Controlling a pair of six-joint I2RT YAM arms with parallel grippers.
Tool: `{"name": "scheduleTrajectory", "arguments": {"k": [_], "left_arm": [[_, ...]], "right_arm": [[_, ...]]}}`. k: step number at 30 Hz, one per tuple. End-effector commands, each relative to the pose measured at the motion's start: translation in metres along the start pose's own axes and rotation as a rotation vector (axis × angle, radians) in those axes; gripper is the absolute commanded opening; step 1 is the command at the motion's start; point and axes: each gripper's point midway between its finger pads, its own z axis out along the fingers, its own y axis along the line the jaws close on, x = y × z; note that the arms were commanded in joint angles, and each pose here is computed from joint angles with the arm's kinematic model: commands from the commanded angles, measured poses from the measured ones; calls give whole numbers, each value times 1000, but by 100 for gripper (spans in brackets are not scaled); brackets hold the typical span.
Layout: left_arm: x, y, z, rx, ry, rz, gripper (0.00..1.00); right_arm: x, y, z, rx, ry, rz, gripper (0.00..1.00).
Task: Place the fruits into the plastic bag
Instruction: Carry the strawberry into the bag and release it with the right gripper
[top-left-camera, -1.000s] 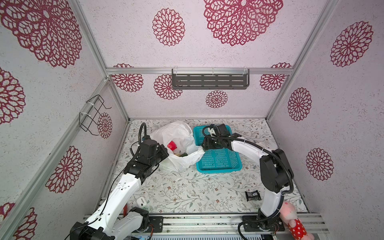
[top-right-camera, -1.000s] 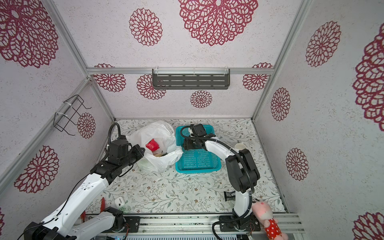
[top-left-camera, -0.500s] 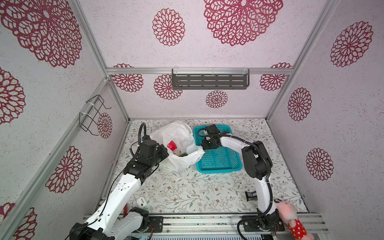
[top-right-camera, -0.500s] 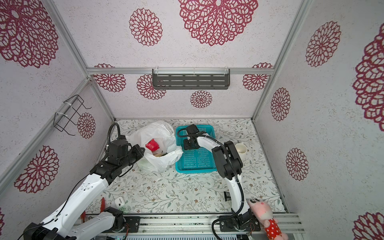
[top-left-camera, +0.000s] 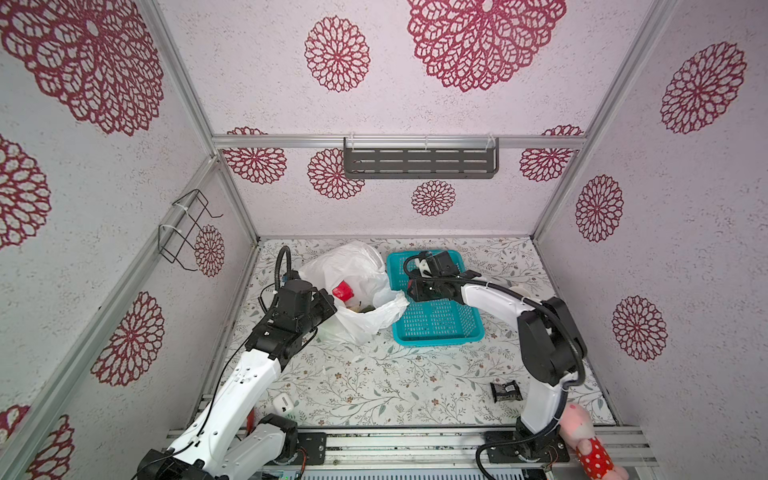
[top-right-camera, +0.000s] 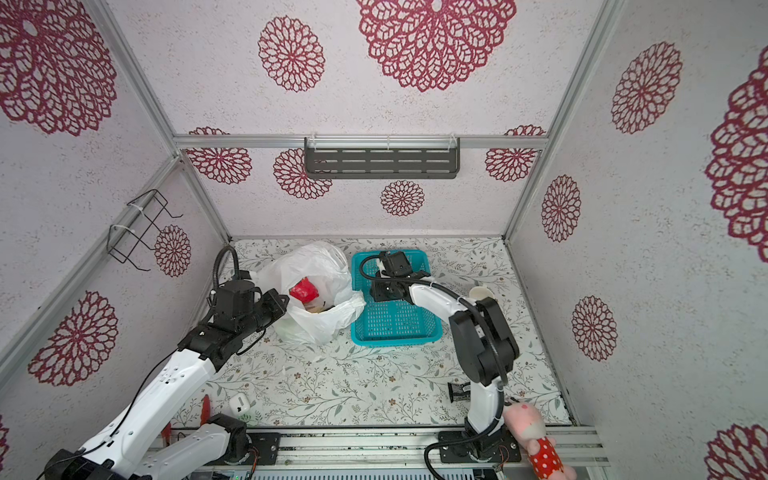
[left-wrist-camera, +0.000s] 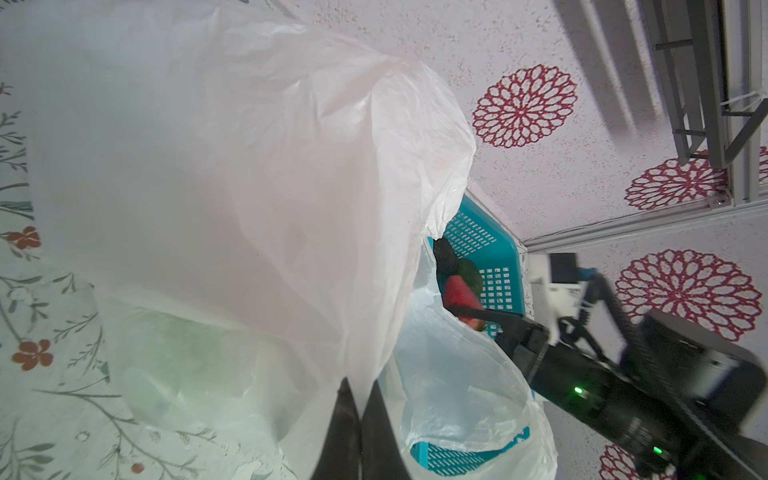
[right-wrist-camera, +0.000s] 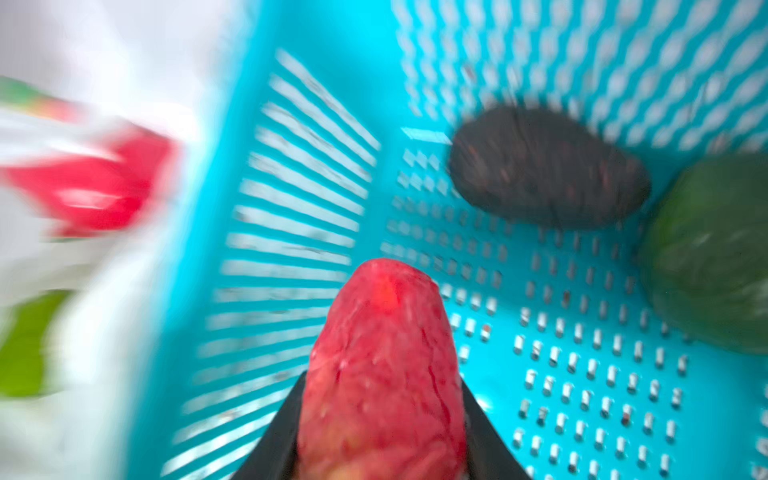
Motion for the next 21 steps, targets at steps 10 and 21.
{"name": "scheduleTrajectory", "arguments": {"k": [10,21], "left_arm": [[-3,2,1,-10,-11,-15,0],[-13,6,-13,-57,-56,-15,0]], "right_arm": [[24,181,5,-502,121,-351,40],[-26,187,-27,-474,-121,-315,99]]}}
